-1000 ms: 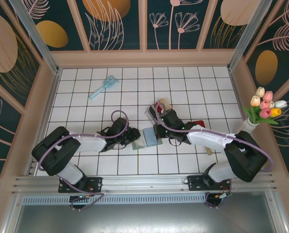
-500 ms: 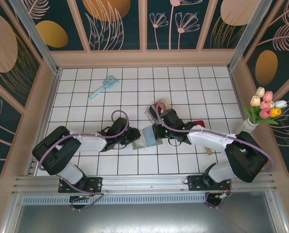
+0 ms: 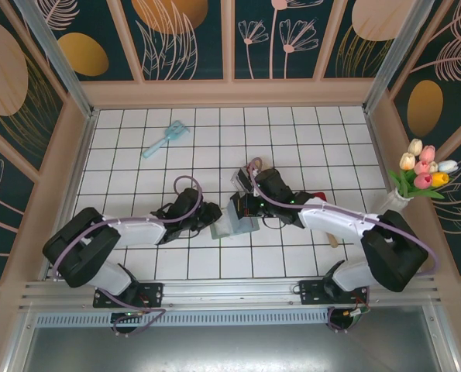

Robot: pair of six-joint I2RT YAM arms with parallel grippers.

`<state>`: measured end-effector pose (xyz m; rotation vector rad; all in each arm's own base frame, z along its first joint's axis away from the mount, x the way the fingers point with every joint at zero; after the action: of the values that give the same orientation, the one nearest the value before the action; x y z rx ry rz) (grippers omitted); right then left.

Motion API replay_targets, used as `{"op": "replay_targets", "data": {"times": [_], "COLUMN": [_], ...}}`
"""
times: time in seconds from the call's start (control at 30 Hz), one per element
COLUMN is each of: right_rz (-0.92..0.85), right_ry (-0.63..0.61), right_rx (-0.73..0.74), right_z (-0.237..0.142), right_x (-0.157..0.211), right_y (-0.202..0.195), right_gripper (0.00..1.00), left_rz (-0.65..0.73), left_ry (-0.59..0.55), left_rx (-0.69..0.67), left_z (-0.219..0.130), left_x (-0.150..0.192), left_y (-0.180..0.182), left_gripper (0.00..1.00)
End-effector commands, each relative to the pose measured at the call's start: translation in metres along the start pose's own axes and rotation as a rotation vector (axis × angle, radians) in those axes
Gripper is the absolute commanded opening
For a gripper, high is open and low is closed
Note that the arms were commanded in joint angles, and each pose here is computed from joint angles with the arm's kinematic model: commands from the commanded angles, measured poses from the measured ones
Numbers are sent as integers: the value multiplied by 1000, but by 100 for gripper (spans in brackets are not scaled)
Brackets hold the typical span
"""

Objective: Put the credit cards into the card holder

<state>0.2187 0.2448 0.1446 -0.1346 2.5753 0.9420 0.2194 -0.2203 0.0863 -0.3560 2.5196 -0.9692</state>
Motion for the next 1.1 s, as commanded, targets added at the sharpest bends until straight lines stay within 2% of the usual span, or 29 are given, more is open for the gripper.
{"op": "replay_targets", "data": {"times": [0.0, 0.13, 0.23, 0.33, 0.4, 0.53, 0.7, 1.07], "right_rz": [6, 29, 37, 42, 40, 60, 82, 124], "right_ry": [39, 92, 122, 37, -4, -9, 19, 84], "right_rx": [-135, -102, -94, -60, -93, -124, -127, -126], "right_z": [7, 24, 32, 19, 6, -5, 1, 21], "right_x": [-5, 1, 6, -1, -7, -8, 4, 26], "right_y": [23, 16, 12, 9, 9, -2, -13, -30], "right_gripper": [4, 4, 4, 3, 3, 3, 3, 3], "left_rz": [-18, -45, -46, -10, 9, 26, 33, 34], "left_ry": [-74, -161, -182, -152, -121, -69, -19, 24], "left_rx": [-59, -104, -69, -47, -51, -40, -56, -77], "left_z": [-15, -34, -40, -37, -33, -21, -8, 1], "left_x": [-1, -6, -7, -7, -5, -2, 1, 7], "left_y": [10, 19, 17, 10, 8, 5, 5, 13], "left_gripper": [36, 47, 55, 57, 58, 58, 56, 44]}}
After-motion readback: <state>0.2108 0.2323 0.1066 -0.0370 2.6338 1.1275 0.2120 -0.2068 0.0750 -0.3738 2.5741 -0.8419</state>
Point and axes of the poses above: each hand's point on the last joint's axis, 136 mm out from that joint toward the fingers, its own z axis out along the fingers, its own y axis along the line the jaws close on, x = y × z, the point moved 7 cm from there along -z, back along the fingers, and after that the axes turned 5 degrees about z, right-handed, at the moved point
